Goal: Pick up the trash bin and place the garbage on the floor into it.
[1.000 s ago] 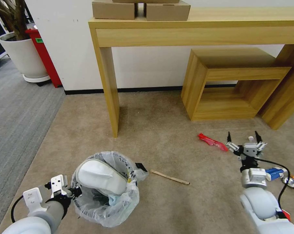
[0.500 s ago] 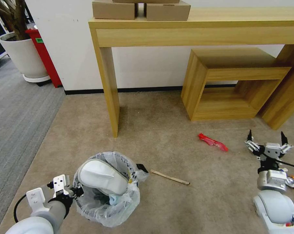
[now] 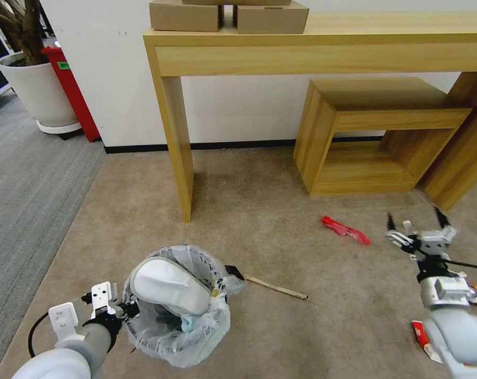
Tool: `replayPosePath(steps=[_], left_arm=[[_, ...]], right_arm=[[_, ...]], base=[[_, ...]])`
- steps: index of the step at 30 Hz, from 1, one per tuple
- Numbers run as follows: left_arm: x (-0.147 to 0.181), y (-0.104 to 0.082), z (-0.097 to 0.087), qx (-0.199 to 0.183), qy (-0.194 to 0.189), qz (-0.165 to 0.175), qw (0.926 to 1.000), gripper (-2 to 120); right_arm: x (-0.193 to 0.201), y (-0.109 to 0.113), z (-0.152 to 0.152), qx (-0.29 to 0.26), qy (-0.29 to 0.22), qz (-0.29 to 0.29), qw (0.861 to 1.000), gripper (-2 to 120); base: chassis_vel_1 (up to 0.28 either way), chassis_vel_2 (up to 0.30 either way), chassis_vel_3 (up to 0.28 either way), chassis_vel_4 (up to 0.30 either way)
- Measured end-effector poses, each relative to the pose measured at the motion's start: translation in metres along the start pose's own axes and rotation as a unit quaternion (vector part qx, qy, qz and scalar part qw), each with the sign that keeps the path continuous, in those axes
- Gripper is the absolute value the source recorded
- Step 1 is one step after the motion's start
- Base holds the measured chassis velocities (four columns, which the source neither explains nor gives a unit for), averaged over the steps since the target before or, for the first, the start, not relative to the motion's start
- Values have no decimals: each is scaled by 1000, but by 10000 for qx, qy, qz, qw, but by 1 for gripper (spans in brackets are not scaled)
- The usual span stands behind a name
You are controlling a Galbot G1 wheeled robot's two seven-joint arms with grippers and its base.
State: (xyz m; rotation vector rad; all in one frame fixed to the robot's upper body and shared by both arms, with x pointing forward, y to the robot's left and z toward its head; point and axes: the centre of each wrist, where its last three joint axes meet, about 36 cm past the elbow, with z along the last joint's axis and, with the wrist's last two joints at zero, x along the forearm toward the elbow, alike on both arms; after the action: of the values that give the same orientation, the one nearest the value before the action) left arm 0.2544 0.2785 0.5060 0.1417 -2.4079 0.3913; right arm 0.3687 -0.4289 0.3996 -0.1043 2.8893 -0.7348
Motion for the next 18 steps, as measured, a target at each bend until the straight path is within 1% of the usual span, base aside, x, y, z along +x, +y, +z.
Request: replayPosePath(steps=[1,2,3,5,6,8,9,11,12,14,15,17,18], left_arm=[[0,0,0,14,-2,-5,10000,0],[0,0,0,31,2,-13,10000,0],[0,0,0,31,2,-13,10000,0],[0,1,2,66,0,-46,10000,0],[0,1,2,66,0,-46,10000,0],[0,2,1,120,-45,-98,9999,0],[0,2,1,120,-45,-98,9999,0],[-2,4,1,175,-84,-155,9997,0],[-2,4,1,175,-84,-155,9997,0],[-3,7,1,214,-102,-222,9995,0],[-5,9,0,235,-121,-274,9993,0],[-6,10,0,249,-134,-297,9992,0],[-8,12,-1,274,-156,-342,9989,0]], right_arm=[[-10,-6,8,135,-108,-581,9982,100],[-17,-8,15,177,-209,-963,9950,100],[-17,-8,15,177,-209,-963,9950,100],[-33,-13,24,257,-374,-1619,9858,100],[-33,-13,24,257,-374,-1619,9858,100],[-56,-20,32,369,-562,-2222,9727,100],[-56,-20,32,369,-562,-2222,9727,100],[-71,-21,40,516,-573,-2714,9594,100],[-71,-21,40,516,-573,-2714,9594,100],[-82,-14,45,583,-541,-3012,9502,100],[-88,-5,48,593,-505,-3161,9455,100],[-91,-1,49,594,-487,-3226,9434,100],[-99,7,51,603,-446,-3352,9392,100]], base=[[0,0,0,0],[0,0,0,0],[0,0,0,0],[0,0,0,0],[0,0,0,0],[0,0,0,0],[0,0,0,0],[0,0,0,0],[0,0,0,0],[0,0,0,0],[0,0,0,0],[0,0,0,0],[0,0,0,0]])
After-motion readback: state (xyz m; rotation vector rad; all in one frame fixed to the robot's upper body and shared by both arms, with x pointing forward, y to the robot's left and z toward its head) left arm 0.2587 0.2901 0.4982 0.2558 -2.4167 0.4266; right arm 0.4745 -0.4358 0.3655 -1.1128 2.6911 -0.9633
